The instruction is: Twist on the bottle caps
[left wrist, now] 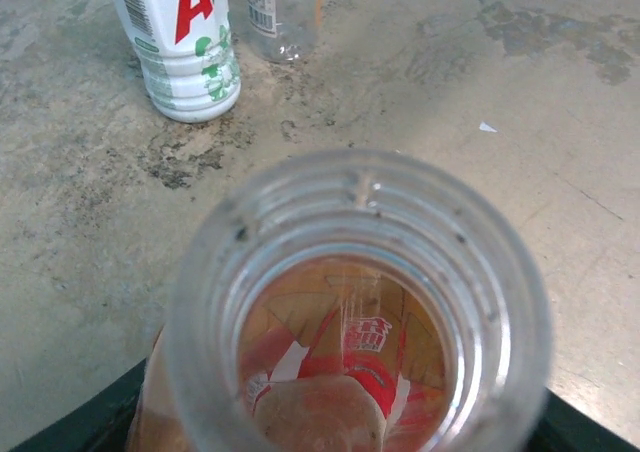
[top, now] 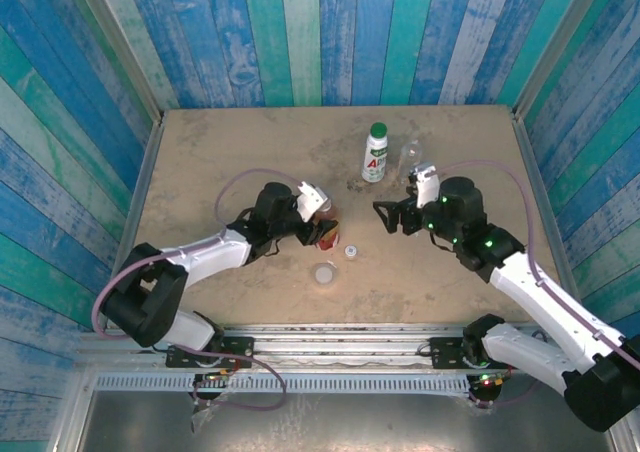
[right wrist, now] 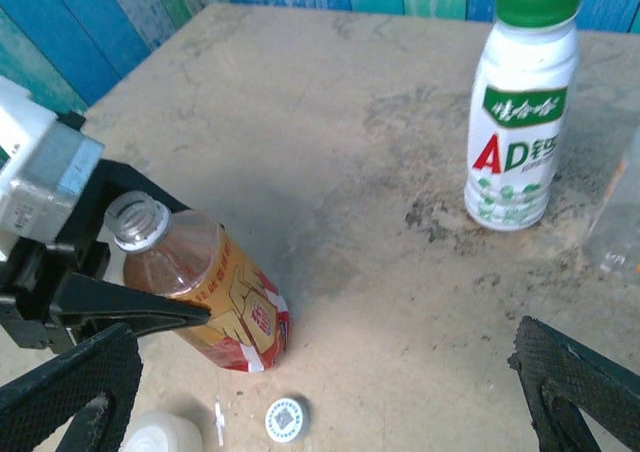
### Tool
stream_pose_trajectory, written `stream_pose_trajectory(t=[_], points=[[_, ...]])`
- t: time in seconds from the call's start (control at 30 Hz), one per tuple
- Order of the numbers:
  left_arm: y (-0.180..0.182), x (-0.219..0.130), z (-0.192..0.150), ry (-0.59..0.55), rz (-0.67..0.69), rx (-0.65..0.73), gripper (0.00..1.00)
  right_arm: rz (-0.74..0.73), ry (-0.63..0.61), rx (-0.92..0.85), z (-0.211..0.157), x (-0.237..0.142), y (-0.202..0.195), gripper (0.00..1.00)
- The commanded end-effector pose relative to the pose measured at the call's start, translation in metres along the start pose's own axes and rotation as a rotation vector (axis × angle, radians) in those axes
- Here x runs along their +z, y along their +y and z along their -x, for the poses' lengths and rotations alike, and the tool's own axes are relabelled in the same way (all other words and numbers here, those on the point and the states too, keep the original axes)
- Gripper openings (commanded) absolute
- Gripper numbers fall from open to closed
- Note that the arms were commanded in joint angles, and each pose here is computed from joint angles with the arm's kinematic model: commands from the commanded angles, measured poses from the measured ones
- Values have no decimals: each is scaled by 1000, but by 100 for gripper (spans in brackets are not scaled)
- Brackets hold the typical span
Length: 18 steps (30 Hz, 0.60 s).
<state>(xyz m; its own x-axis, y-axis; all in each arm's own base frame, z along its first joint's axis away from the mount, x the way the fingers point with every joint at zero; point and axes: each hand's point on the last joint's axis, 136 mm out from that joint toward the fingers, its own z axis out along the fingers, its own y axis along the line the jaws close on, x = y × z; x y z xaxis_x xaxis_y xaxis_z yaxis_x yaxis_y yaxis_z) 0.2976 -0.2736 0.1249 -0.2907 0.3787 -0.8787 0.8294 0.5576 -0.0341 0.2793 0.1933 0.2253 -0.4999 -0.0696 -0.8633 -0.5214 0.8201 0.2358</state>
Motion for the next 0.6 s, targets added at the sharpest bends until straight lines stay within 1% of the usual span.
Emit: stream_pose_trajectory(t=[0.0, 0.1, 0.17, 0.37, 0.47, 0.57], points=[[-9, -13, 16, -82, -14, 18, 61, -96, 74, -14, -23, 8, -6, 98], [-8, -11, 9, -78, -11, 18, 65, -97, 117, -32, -35, 17, 4, 98], [-10, -12, 12, -103, -18, 18, 74, -98, 132, -42, -38, 22, 8, 98], [-13, -20, 25, -208, -22, 9, 95, -88, 133, -44, -34, 28, 15, 98], [-14, -25, 28, -263, -15, 4, 99, -88, 133, -43, -34, 28, 15, 98], [-13, -32, 29, -337, 12, 7, 100, -87, 134, -37, -34, 28, 15, 98]])
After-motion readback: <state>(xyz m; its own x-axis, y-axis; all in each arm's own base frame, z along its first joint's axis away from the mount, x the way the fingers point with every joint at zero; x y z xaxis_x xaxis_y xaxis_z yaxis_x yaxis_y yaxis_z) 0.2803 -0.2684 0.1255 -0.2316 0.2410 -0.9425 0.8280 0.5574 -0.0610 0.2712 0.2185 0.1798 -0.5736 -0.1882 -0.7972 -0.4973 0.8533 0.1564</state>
